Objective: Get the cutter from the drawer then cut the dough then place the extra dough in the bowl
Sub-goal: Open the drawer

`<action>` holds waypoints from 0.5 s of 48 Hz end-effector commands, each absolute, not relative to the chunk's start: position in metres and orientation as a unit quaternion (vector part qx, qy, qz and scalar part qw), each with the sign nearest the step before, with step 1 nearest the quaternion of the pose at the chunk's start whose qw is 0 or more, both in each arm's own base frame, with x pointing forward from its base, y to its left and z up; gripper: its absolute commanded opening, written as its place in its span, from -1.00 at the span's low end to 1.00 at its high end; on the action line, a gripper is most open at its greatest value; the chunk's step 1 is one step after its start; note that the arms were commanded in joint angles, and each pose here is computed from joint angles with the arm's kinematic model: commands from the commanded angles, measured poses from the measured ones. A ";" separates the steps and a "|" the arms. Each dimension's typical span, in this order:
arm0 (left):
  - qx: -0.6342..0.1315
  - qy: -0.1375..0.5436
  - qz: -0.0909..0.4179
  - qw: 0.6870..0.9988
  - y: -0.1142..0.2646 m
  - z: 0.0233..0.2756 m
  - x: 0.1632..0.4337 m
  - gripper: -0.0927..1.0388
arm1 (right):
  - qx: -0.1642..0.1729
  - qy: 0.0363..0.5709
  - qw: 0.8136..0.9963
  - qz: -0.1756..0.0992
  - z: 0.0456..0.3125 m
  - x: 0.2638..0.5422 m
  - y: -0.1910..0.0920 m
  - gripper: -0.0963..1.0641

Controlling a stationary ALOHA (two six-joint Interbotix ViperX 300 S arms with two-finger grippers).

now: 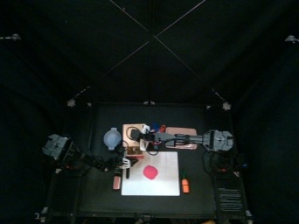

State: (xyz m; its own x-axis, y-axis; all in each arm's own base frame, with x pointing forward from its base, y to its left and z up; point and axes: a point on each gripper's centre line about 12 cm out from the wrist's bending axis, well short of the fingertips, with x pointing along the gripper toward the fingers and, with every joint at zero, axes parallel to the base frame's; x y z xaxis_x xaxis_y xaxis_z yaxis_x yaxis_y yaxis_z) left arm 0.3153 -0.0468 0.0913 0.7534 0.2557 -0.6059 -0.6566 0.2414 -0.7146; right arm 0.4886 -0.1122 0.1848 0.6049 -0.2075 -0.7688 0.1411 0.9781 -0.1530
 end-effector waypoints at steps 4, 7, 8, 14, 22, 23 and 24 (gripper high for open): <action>-0.539 0.199 0.266 0.774 -0.065 0.098 0.322 -0.01 | -0.033 0.451 0.886 -0.098 0.172 0.487 -0.113 -0.77; -0.539 0.200 0.262 0.775 -0.067 0.099 0.322 -0.01 | -0.033 0.452 0.886 -0.098 0.172 0.487 -0.114 -0.77; -0.539 0.200 0.261 0.775 -0.068 0.099 0.323 -0.01 | -0.033 0.451 0.886 -0.098 0.172 0.487 -0.114 -0.77; -0.539 0.202 0.259 0.776 -0.070 0.099 0.322 -0.01 | -0.033 0.453 0.886 -0.098 0.171 0.488 -0.114 -0.77; -0.540 0.202 0.259 0.775 -0.071 0.099 0.323 -0.01 | -0.033 0.453 0.886 -0.098 0.170 0.488 -0.114 -0.77; -0.540 0.202 0.259 0.775 -0.071 0.099 0.322 -0.01 | -0.033 0.453 0.886 -0.098 0.170 0.488 -0.114 -0.77; -0.539 0.203 0.260 0.775 -0.071 0.098 0.322 -0.01 | -0.033 0.453 0.885 -0.098 0.169 0.488 -0.114 -0.77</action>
